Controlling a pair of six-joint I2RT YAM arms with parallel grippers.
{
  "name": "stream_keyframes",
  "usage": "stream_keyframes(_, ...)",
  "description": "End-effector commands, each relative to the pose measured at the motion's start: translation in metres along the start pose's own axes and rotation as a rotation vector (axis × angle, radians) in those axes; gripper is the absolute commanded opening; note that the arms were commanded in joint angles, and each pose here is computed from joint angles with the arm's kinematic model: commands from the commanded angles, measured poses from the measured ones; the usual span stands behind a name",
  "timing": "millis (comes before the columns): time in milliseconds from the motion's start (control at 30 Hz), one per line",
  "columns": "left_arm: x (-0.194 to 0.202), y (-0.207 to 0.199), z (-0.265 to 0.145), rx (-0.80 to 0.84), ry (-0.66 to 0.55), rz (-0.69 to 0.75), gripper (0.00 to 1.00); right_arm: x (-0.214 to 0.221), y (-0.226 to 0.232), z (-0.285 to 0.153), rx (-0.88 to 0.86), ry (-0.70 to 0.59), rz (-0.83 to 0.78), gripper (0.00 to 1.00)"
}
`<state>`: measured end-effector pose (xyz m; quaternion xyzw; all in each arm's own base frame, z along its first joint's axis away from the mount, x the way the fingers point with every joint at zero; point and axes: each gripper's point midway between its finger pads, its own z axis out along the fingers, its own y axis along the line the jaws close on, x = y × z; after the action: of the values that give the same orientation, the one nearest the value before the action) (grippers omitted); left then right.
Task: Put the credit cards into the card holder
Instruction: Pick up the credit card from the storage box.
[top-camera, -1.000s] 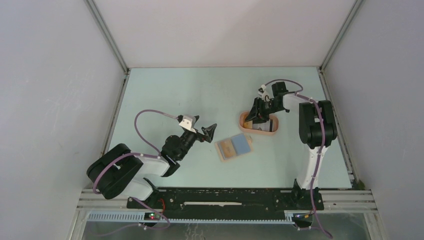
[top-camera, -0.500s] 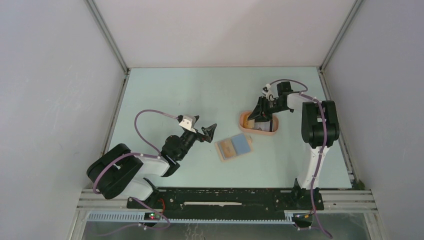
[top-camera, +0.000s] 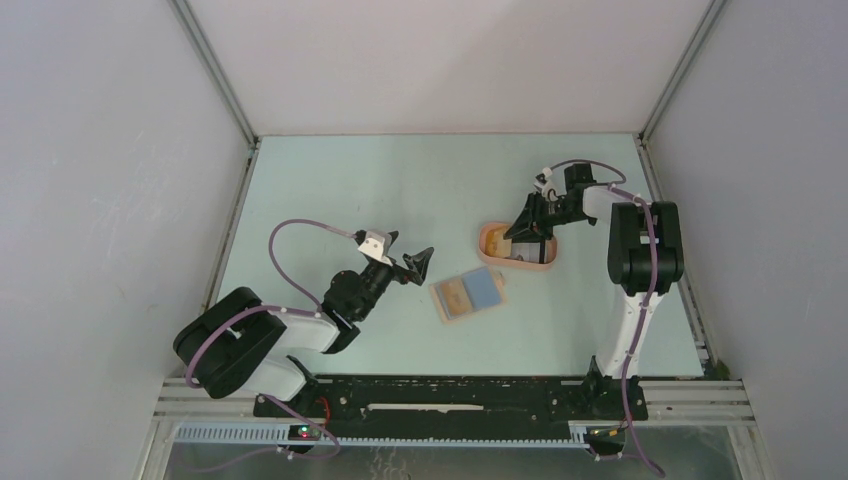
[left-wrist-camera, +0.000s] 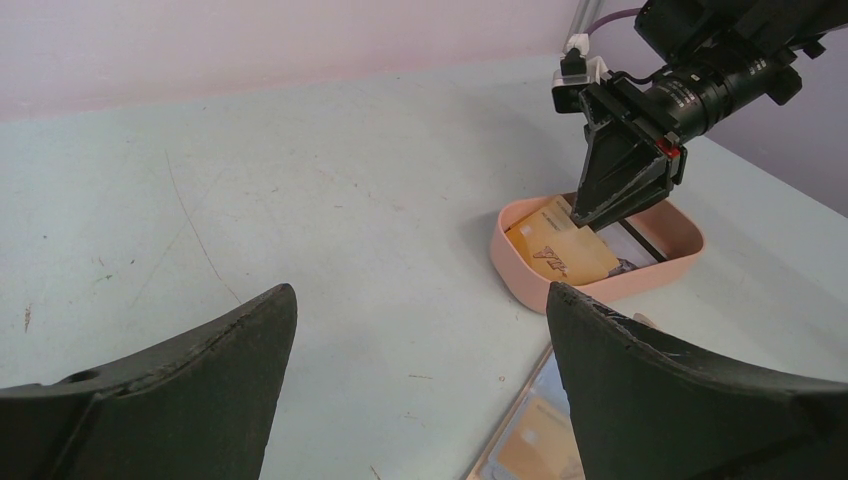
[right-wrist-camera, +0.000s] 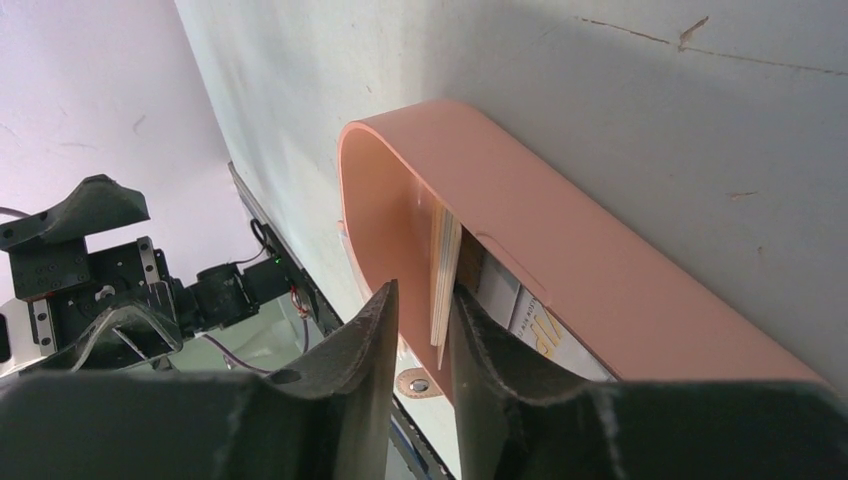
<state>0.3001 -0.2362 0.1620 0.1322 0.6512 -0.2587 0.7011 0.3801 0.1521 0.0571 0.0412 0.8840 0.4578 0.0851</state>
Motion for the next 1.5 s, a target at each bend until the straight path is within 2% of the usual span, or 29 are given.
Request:
stream_keyframes(0, -0.013, -0.003, 0.002, 0.008, -0.051, -0.001, 0.99, -0.002, 0.010, -0.006, -0.034, -0.001, -0.016, 0.32)
stream_keyframes(467, -0.013, -0.003, 0.002, 0.008, -0.052, -0.001, 0.99, -0.008, -0.004, -0.017, -0.006, -0.037, 0.011, 0.06)
stream_keyframes(633, -0.013, -0.003, 0.002, 0.010, -0.051, -0.001, 0.99, -0.007, -0.003, -0.017, -0.019, -0.031, 0.016, 0.04)
stream_keyframes(833, -0.013, -0.003, 0.001, 0.009, -0.052, -0.001, 0.99, -0.007, -0.001, -0.017, -0.021, -0.031, -0.010, 0.16)
stream_keyframes(1067, -0.014, -0.003, 0.001, 0.010, -0.055, -0.002, 1.00, -0.008, -0.001, -0.042, 0.129, -0.075, -0.157, 0.34)
stream_keyframes(1200, -0.013, -0.003, 0.001, 0.010, -0.057, -0.002, 1.00, -0.008, -0.002, -0.055, 0.200, -0.098, -0.215, 0.40)
stream_keyframes(1367, -0.013, -0.003, 0.000, 0.011, -0.058, -0.002, 1.00, -0.004, -0.016, -0.056, 0.270, -0.082, -0.218, 0.49)
stream_keyframes(1467, -0.014, -0.003, 0.000, 0.015, -0.060, -0.002, 1.00, 0.000, -0.025, -0.050, 0.285, -0.060, -0.197, 0.51)
